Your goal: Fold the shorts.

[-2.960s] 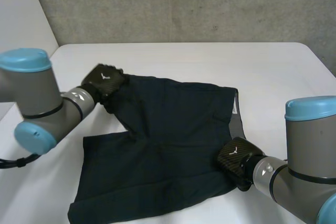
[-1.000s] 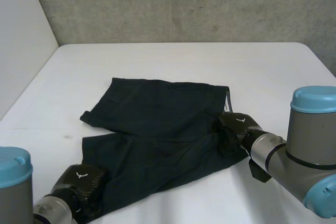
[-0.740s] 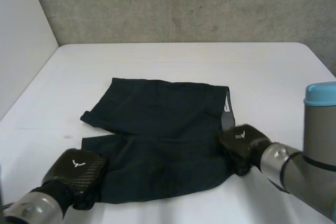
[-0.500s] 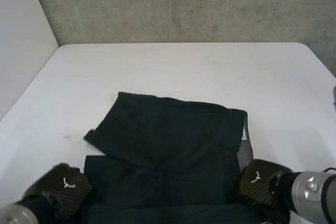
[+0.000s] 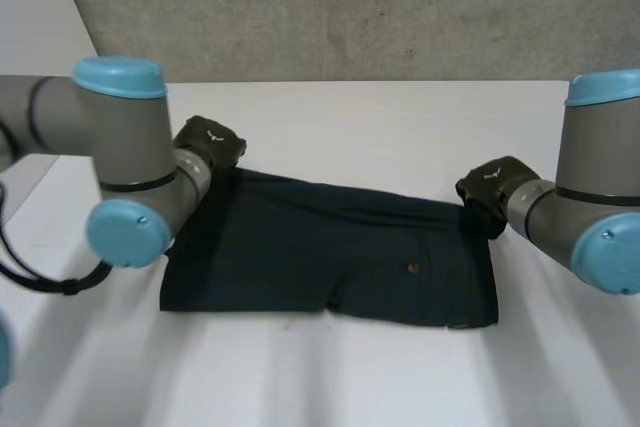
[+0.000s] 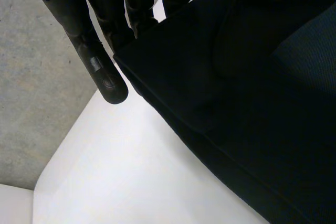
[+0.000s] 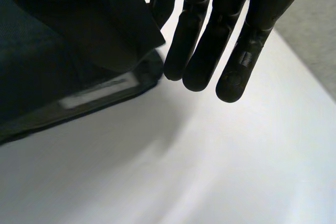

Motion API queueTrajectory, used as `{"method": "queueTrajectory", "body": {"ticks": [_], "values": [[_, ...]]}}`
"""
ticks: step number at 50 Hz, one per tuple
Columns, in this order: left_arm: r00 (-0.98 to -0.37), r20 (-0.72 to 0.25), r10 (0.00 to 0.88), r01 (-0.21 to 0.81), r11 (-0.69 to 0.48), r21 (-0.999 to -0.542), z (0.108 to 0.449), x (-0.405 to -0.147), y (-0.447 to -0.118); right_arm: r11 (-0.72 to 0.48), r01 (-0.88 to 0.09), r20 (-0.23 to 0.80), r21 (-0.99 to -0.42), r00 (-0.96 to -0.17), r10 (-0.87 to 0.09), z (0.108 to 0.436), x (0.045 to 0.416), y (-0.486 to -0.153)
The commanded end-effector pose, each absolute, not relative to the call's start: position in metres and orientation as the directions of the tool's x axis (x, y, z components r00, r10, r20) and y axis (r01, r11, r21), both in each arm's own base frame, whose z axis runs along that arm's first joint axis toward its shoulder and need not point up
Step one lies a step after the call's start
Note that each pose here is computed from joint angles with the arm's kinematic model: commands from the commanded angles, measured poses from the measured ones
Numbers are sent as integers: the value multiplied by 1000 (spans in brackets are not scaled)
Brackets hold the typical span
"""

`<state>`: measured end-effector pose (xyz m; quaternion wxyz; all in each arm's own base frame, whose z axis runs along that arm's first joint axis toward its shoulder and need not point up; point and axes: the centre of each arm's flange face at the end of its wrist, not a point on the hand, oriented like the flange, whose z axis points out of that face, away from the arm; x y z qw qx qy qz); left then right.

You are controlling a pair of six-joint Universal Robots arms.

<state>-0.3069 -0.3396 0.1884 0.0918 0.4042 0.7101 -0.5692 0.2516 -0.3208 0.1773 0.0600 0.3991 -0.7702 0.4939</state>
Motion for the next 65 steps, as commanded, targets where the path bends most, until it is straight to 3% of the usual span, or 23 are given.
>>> {"method": "queueTrajectory", "body": {"ticks": [1, 10, 16, 21, 25, 32, 39, 49, 56, 61, 65], "values": [[-667, -605, 435, 671, -3, -742, 163, -322, -367, 115, -650, 520, -751, -690, -503, 168, 261, -342], [-668, -601, 440, 643, -66, -763, 156, -341, -361, 68, -598, 510, -798, -731, -453, 164, 268, -352], [-665, -580, 470, 630, -65, -774, 163, -338, -351, 72, -456, 389, -887, -822, -416, 192, 263, -347], [-629, -556, 544, 628, -67, -775, 153, -336, -342, 80, -386, 303, -919, -822, -483, 196, 268, -339], [-629, -554, 545, 625, -70, -778, 150, -332, -350, 115, -328, 215, -937, -807, -550, 188, 275, -337], [-662, -561, 497, 608, -83, -790, 129, -327, -378, 214, -263, 110, -941, -834, -541, 153, 281, -355], [-684, -564, 463, 588, -108, -802, 124, -328, -394, 226, -281, 143, -933, -863, -484, 131, 277, -373], [-693, -569, 442, 565, -158, -810, 130, -335, -396, 107, -380, 320, -919, -875, -363, 129, 270, -391], [-693, -571, 439, 560, -172, -811, 134, -340, -393, -39, -329, 329, -944, -918, -220, 170, 265, -402], [-695, -570, 438, 549, -189, -814, 152, -346, -383, -92, -308, 321, -947, -922, -217, 202, 263, -395], [-727, -536, 428, 525, -157, -837, 176, -335, -373, -72, -319, 326, -945, -911, -253, 223, 258, -371]]}}
